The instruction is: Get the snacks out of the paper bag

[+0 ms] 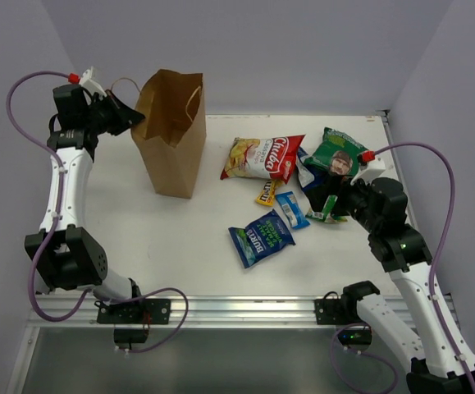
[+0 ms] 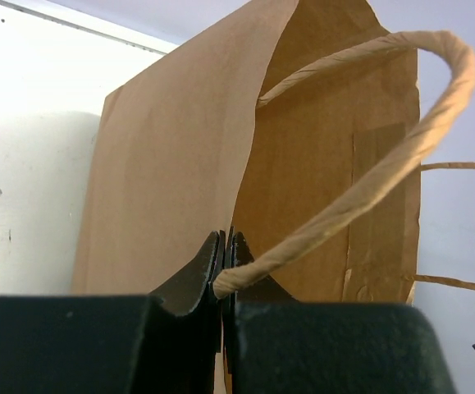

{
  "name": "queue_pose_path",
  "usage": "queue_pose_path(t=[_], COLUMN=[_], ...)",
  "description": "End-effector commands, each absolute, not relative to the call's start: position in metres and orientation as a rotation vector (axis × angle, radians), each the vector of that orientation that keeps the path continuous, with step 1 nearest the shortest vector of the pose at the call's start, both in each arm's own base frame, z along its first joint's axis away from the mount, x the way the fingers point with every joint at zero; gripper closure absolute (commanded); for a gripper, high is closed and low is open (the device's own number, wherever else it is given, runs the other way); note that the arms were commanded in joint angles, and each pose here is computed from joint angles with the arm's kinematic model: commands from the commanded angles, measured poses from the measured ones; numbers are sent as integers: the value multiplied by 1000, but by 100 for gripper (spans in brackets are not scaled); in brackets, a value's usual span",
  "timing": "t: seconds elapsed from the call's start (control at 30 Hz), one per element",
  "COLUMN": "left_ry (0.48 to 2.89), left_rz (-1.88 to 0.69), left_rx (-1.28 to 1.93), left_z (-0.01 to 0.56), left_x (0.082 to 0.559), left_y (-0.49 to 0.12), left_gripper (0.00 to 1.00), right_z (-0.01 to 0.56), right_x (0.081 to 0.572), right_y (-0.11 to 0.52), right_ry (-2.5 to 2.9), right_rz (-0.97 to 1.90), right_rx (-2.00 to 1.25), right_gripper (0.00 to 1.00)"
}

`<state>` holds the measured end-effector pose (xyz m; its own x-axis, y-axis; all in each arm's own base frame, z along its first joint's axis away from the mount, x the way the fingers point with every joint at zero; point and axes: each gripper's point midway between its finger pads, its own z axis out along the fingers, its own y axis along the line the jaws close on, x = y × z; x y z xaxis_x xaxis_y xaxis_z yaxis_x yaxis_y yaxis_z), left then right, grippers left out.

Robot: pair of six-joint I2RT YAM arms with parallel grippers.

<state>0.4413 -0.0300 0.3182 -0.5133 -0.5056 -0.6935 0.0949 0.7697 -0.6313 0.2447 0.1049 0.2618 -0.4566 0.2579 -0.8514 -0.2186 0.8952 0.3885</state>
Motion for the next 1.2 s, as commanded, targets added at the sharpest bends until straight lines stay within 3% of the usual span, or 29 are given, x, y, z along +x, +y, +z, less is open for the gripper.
queue_pose_path(t=[0.0, 0.37, 0.57, 0.67, 0.87, 1.17], left_ry=[1925, 1993, 1994, 1987, 1980, 1921], left_rz=[-818, -684, -617, -560, -431, -314], left_rx=[-284, -317, -306, -304, -311, -271], left_z=[332, 312, 318, 324, 329, 358], left_x=[445, 448, 444, 441, 427, 397], left_y=[-34, -17, -10, -4, 10, 19], left_gripper=[100, 72, 44, 24, 0, 0], right_z=[262, 260, 259, 258, 258, 283], right_x=[243, 243, 242, 241, 240, 232], right_y=[109, 110, 109, 109, 109, 104], right_ry=[1966, 1964, 1961, 1961, 1960, 1917], right_rz=[564, 568, 566, 566, 570, 563], right_rx=[-6, -13, -14, -14, -16, 2], right_gripper=[1, 1, 1, 1, 1, 1])
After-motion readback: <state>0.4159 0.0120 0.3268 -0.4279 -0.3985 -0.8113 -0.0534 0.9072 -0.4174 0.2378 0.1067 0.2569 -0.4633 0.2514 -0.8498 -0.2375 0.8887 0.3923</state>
